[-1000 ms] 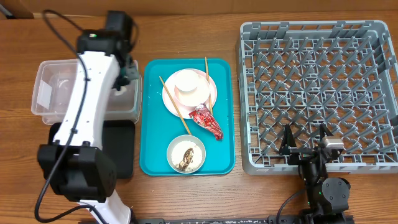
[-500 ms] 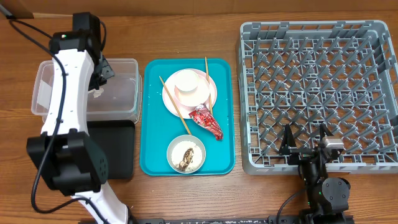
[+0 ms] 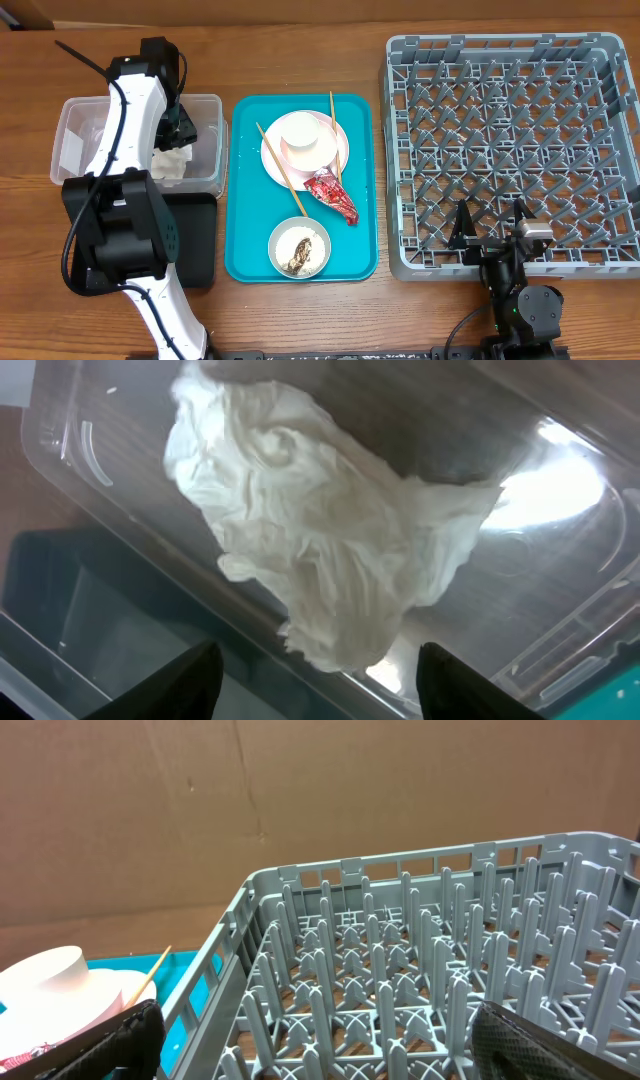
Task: Sort waste into correct bins and load items into the dishwasher
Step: 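Carry the tissue with the left gripper and drop it into the clear bin, then move the left gripper to the red wrapper and grasp it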
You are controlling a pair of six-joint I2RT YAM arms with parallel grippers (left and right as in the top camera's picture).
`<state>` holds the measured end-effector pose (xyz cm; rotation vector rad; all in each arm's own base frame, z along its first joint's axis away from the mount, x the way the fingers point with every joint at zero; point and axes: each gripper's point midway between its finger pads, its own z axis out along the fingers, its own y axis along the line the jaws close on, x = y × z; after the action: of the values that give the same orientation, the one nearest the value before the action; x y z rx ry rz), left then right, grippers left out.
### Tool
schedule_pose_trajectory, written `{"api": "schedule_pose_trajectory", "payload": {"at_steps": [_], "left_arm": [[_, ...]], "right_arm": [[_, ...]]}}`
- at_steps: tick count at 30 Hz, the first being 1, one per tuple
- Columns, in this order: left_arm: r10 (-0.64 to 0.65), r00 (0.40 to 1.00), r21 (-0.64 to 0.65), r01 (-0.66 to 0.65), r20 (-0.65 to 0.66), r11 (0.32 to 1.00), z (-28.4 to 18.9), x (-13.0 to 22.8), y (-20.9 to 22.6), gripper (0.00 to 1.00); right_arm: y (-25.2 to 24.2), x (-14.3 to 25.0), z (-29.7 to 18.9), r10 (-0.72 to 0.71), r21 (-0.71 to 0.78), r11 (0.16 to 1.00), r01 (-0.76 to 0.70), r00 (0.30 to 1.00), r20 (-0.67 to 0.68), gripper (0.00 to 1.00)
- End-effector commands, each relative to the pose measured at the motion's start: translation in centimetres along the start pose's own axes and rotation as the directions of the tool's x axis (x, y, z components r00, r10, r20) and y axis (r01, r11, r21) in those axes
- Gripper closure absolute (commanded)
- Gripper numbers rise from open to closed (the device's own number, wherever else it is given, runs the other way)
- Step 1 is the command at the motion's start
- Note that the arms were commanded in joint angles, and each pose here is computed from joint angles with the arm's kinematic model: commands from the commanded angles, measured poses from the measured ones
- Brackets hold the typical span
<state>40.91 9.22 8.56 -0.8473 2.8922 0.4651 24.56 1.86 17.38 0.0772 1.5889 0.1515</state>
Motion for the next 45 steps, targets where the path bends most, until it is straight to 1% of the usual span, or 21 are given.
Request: {"api": "schedule_pose_trajectory", "payload": {"at_steps": [1,3,4,5,6,8,11,13,15,18,23,27,33,35,39,45], "left_arm": [[-0.004,1.000,0.013,0.004,0.008,1.000,-0.5,-0.4,-0.1,0.41],[-0.006,1.000,0.039,0.006,0.006,0.999,-1.4,-0.5,-0.3,0.45],[0.001,1.000,0.094,-0.001,-0.001,0.996,-2.9,-0.4,-0.9,0.47],[0.036,0.999,0.174,-0.035,0.001,0.984,-5.0,-0.2,-1.9,0.51],[0.061,0.998,0.230,-0.062,0.010,0.971,-6.5,0.1,-2.6,0.52],[0.078,0.996,0.291,-0.084,0.030,0.953,-8.8,0.6,-3.3,0.53],[0.111,0.991,0.416,-0.129,0.069,0.900,-13.4,2.5,-5.0,0.52],[0.141,0.986,0.455,-0.168,0.093,0.874,-15.6,4.0,-5.7,0.52],[0.174,0.978,0.465,-0.206,0.112,0.861,-17.0,5.4,-6.3,0.50],[0.232,0.967,0.467,-0.254,0.105,0.847,-18.2,7.9,-7.8,0.47],[0.301,0.953,0.452,-0.284,0.036,0.846,-18.0,12.8,-11.1,0.48],[0.328,0.945,0.444,-0.292,-0.005,0.847,-17.5,16.6,-14.2,0.47],[0.352,0.936,0.476,-0.317,0.016,0.820,-16.8,21.4,-19.2,0.46],[0.329,0.944,0.472,-0.297,0.016,0.830,-16.5,22.6,-20.1,0.47],[0.246,0.969,0.448,-0.223,0.006,0.866,-15.2,24.8,-21.4,0.43],[0.223,0.975,0.439,-0.197,-0.007,0.876,-13.2,27.0,-22.3,0.44]], "right_arm": [[-0.1,0.1,0.0,-0.006,0.005,1.000,0.006,1.000,0.005,0.00],[-0.1,0.1,0.0,-0.006,0.005,1.000,0.006,1.000,0.005,0.00],[-0.1,0.1,0.0,-0.006,0.005,1.000,0.006,1.000,0.005,0.00],[-0.1,0.1,0.0,-0.006,0.005,1.000,0.006,1.000,0.005,0.00],[-0.1,0.1,0.0,-0.006,0.005,1.000,0.006,1.000,0.005,0.00],[-0.1,0.1,0.0,-0.006,0.005,1.000,0.006,1.000,0.005,0.00],[-0.1,0.1,0.0,-0.006,0.005,1.000,0.006,1.000,0.005,0.00],[-0.1,0.1,0.0,-0.006,0.005,1.000,0.006,1.000,0.005,0.00],[-0.1,0.1,0.0,-0.006,0.005,1.000,0.006,1.000,0.005,0.00],[-0.1,0.1,0.0,-0.006,0.005,1.000,0.006,1.000,0.005,0.00],[-0.1,0.1,0.0,-0.006,0.005,1.000,0.006,1.000,0.005,0.00],[-0.1,0.1,0.0,-0.006,0.005,1.000,0.006,1.000,0.005,0.00],[-0.1,0.1,0.0,-0.006,0.005,1.000,0.006,1.000,0.005,0.00],[-0.1,0.1,0.0,-0.006,0.005,1.000,0.006,1.000,0.005,0.00],[-0.1,0.1,0.0,-0.006,0.005,1.000,0.006,1.000,0.005,0.00],[-0.2,0.2,0.0,-0.006,0.005,1.000,0.006,1.000,0.005,0.00]]}}
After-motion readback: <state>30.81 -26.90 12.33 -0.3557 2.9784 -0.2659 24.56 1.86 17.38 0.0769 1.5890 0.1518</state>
